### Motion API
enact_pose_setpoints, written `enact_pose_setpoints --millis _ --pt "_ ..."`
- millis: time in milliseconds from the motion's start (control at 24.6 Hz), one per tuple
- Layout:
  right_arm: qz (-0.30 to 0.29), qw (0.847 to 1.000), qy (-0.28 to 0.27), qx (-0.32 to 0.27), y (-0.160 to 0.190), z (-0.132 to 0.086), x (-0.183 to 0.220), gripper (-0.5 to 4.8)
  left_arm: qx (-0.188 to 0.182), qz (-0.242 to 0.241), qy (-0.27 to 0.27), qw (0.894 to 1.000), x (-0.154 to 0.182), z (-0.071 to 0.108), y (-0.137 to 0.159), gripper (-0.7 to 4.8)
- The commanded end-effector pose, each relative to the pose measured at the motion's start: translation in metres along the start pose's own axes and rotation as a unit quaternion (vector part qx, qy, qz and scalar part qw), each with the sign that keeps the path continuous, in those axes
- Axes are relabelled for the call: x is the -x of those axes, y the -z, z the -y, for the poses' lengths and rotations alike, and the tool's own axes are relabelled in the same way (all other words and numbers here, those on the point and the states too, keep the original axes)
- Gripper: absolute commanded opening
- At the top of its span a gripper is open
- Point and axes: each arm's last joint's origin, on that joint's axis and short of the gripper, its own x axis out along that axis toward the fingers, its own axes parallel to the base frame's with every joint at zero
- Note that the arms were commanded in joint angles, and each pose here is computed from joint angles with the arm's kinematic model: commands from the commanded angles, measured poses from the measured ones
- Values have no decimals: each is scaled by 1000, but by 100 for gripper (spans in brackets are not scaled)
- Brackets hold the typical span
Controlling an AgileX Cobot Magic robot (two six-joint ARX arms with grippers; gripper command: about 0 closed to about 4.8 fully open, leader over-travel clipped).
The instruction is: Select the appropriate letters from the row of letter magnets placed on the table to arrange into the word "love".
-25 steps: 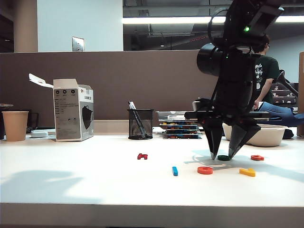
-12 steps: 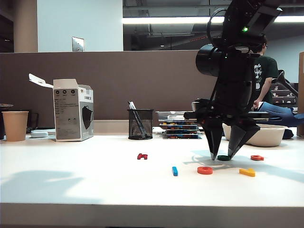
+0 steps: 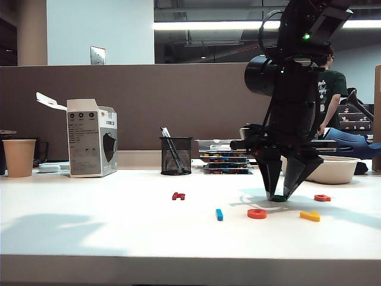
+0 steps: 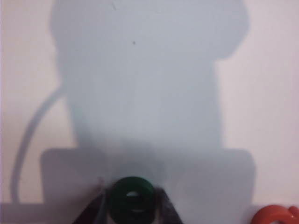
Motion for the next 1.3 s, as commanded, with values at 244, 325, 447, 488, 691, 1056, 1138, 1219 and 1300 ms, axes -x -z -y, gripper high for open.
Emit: enact_pose_setpoints --millis 244,325,447,488,691,1056,1138,1219,1300 --pt "-13 1000 4 2 3 0 -2 94 0 5 1 1000 2 0 -1 -5" --pt "-12 1000 4 2 3 0 -2 94 0 5 1 1000 2 0 -1 -5" --pt "-16 1000 5 2 3 1 -2 94 0 5 1 1000 2 0 -1 -5" --pt "-17 1000 5 2 4 1 -2 94 0 5 1 1000 2 0 -1 -5" --pt "-27 1000 7 3 6 1 -2 94 0 5 1 1000 2 0 -1 -5" --pt "-24 1000 6 3 5 1 1 94 0 5 1 1000 2 0 -1 -5" --pt "-21 1000 5 2 5 1 5 94 0 5 1 1000 2 0 -1 -5" --pt "-20 1000 3 2 5 1 7 94 0 5 1 1000 2 0 -1 -5" --pt "-19 1000 3 2 5 1 9 94 -1 4 1 1000 2 0 -1 -5"
